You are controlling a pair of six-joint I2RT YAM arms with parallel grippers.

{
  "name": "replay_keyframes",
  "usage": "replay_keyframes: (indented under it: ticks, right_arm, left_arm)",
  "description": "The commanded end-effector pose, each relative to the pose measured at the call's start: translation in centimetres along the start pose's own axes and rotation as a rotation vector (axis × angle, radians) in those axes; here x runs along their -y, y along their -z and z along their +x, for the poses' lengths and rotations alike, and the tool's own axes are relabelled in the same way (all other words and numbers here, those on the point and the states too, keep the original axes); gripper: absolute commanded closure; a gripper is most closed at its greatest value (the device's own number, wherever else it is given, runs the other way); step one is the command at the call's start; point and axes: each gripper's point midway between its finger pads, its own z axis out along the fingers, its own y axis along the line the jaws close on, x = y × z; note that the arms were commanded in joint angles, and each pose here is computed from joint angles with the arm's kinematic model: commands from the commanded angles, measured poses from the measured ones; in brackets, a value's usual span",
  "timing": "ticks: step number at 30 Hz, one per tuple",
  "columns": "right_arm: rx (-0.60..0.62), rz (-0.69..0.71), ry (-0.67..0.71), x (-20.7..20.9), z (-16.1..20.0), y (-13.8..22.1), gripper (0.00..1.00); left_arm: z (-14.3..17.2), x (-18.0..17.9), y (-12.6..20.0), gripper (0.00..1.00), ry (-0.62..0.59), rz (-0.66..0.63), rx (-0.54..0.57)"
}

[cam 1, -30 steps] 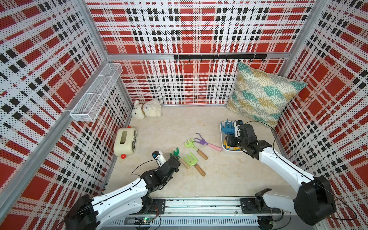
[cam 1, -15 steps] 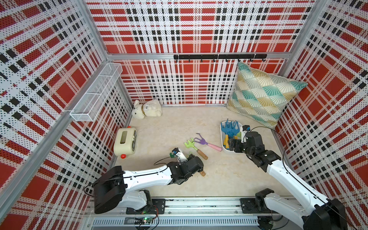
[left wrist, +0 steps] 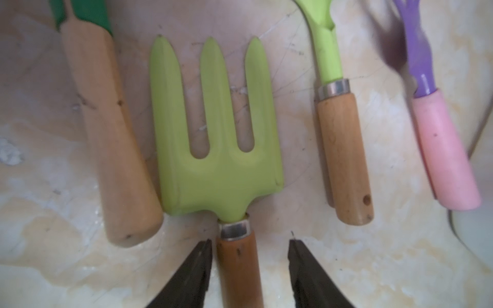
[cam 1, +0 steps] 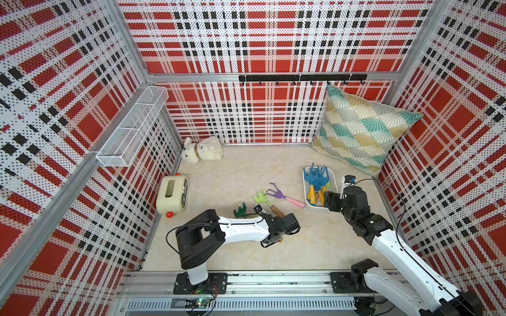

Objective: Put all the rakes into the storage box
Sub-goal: Pick up the rake at the center of the board.

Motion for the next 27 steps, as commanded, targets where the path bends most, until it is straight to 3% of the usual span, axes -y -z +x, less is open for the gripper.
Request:
replay_keyframes:
  ticks: [1, 13, 21, 27]
  right_arm:
    - [0.048, 0.015, -0.026, 0.5, -0.9, 0.5, 0.14]
    - [0.067, 0.001, -0.037, 0.5, -1.1, 1.0, 0.15]
    - [0.101, 0.027, -0.051, 1.2, -1.5, 1.7, 0.15]
    - [0.134, 0.068, -0.068, 2.1, -1.8, 2.2, 0.11]
  left_arm:
    - [0.7, -0.7, -0.1, 0.55, -0.053, -0.082, -0.001]
    - [1.2, 0.1, -0.5, 1.0, -0.093, -0.122, 0.014]
    - [-2.0, 2.8, 3.7, 1.0, -0.092, -0.045, 0.127]
    - [-5.8, 7.2, 8.2, 1.0, -0.13, 0.085, 0.251]
